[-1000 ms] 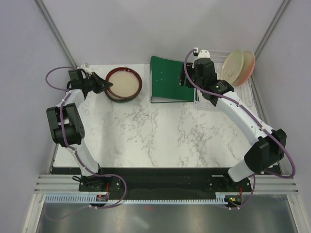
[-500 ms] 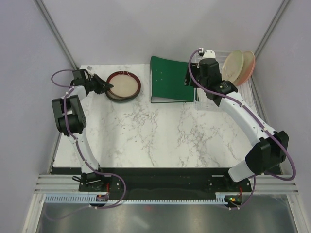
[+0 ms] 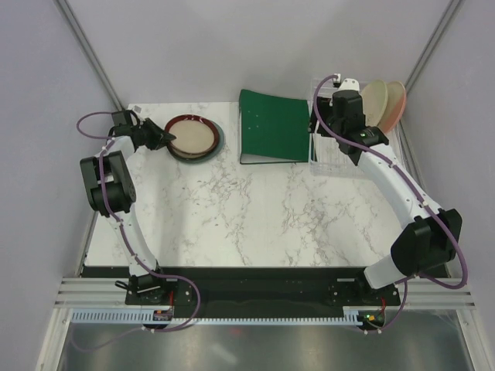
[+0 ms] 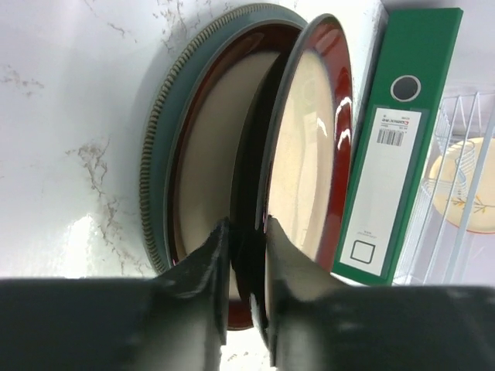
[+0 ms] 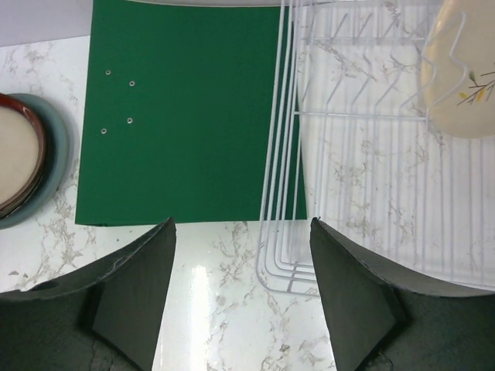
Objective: Unload the plates from the dish rack
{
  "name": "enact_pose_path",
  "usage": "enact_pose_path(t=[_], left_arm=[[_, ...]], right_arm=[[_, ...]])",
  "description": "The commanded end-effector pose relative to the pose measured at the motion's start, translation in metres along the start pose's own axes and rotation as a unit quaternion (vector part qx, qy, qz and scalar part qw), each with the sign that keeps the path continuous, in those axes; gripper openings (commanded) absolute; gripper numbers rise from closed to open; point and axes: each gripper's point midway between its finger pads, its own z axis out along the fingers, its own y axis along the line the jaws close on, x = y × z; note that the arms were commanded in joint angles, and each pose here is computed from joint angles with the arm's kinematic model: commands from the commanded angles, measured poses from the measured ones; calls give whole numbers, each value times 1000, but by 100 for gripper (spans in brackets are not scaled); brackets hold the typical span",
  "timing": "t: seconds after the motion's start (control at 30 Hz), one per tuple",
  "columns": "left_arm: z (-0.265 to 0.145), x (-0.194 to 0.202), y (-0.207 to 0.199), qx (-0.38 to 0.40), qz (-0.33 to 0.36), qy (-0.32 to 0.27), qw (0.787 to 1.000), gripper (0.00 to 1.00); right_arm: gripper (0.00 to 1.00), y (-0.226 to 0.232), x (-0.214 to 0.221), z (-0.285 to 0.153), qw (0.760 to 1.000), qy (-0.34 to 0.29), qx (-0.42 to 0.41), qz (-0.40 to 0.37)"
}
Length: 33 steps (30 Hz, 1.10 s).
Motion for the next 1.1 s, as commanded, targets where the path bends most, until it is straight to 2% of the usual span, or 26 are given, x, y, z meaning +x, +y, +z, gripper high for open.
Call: enact_pose_path(t=[0.0, 0.07, 0.1, 0.13, 0.17, 0.27, 0.47, 0.53, 0.6, 0.8, 0.93, 1.07], left_arm=[[-2, 5, -10, 23, 23, 14, 999, 57], [-2, 12, -4, 24, 29, 22, 999, 55], [-1, 15, -2, 23, 27, 27, 999, 62], [-1, 19, 2, 15, 23, 33, 999, 71], [0, 21, 5, 12, 22, 37, 999, 99], [1, 30, 11, 10, 18, 48, 999, 100], [-16, 27, 34, -82, 36, 28, 996, 100], [-23, 23, 36, -103, 44, 23, 993, 100], [-31, 20, 44, -136, 50, 19, 989, 100], [-48, 7, 36, -163, 77, -3, 984, 100], [-77, -6, 31, -205, 95, -43, 973, 100], [-100, 1, 4, -174, 106, -57, 977, 100]], right_arm=[[78, -15, -31, -15, 999, -45, 9, 1], [79, -30, -40, -15, 998, -53, 31, -3], [79, -35, -47, -16, 997, -58, 40, -14], [80, -43, -51, -15, 996, -61, 59, -20], [80, -52, -53, -10, 995, -58, 77, -26], [80, -75, -64, -4, 988, -59, 132, -53], [83, -119, -101, 6, 968, -75, 226, -81], [83, -131, -101, 13, 964, -67, 243, -82], [83, -139, -107, 14, 962, -71, 252, -78], [83, -171, -102, 34, 959, -53, 271, -63], [83, -188, -105, 43, 957, -47, 278, -61], [82, -204, -108, 56, 957, -41, 284, -50]])
